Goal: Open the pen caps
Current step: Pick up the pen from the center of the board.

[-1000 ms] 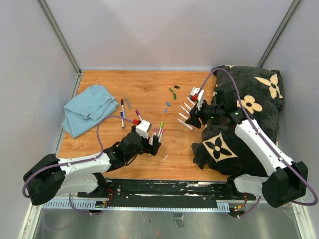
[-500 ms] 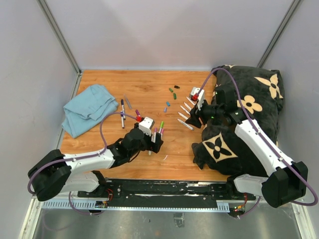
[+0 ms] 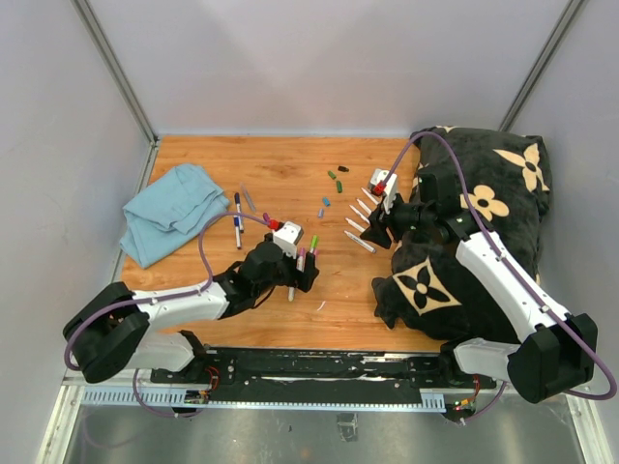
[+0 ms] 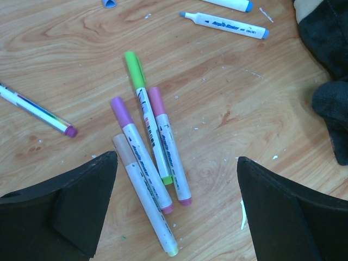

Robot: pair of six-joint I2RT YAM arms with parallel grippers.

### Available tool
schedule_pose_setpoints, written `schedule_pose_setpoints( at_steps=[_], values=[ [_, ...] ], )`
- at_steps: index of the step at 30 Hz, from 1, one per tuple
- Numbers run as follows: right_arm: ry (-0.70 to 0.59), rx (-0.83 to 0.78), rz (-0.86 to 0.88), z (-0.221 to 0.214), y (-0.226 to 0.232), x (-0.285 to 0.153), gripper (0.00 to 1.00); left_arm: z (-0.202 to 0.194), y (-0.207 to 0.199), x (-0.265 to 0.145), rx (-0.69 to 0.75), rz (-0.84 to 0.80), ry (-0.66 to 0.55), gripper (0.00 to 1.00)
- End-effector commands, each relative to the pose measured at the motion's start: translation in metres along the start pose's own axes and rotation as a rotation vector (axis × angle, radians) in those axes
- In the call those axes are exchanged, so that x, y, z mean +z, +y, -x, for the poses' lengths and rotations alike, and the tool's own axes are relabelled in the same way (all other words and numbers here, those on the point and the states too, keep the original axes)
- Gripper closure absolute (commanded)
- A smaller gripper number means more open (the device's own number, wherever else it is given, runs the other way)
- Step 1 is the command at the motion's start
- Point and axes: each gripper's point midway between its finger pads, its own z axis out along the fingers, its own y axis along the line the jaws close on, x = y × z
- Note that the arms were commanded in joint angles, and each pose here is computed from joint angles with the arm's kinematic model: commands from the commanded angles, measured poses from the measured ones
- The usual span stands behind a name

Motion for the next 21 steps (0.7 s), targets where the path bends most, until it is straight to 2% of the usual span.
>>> schedule_pose_setpoints(
  at_steps=[1, 21],
  values=[
    [-0.003, 0.000, 0.005, -0.0041, -0.0026, 0.0000, 0.46, 0.0177, -0.0055, 0.0047, 0.005, -0.024, -0.038, 0.05],
    [-0.003, 0.002, 0.007, -0.0045, -0.0024, 0.0000, 0.46, 0.0212, -0.0049, 0.0139, 0.010, -0.029, -0.022, 0.06]
  ],
)
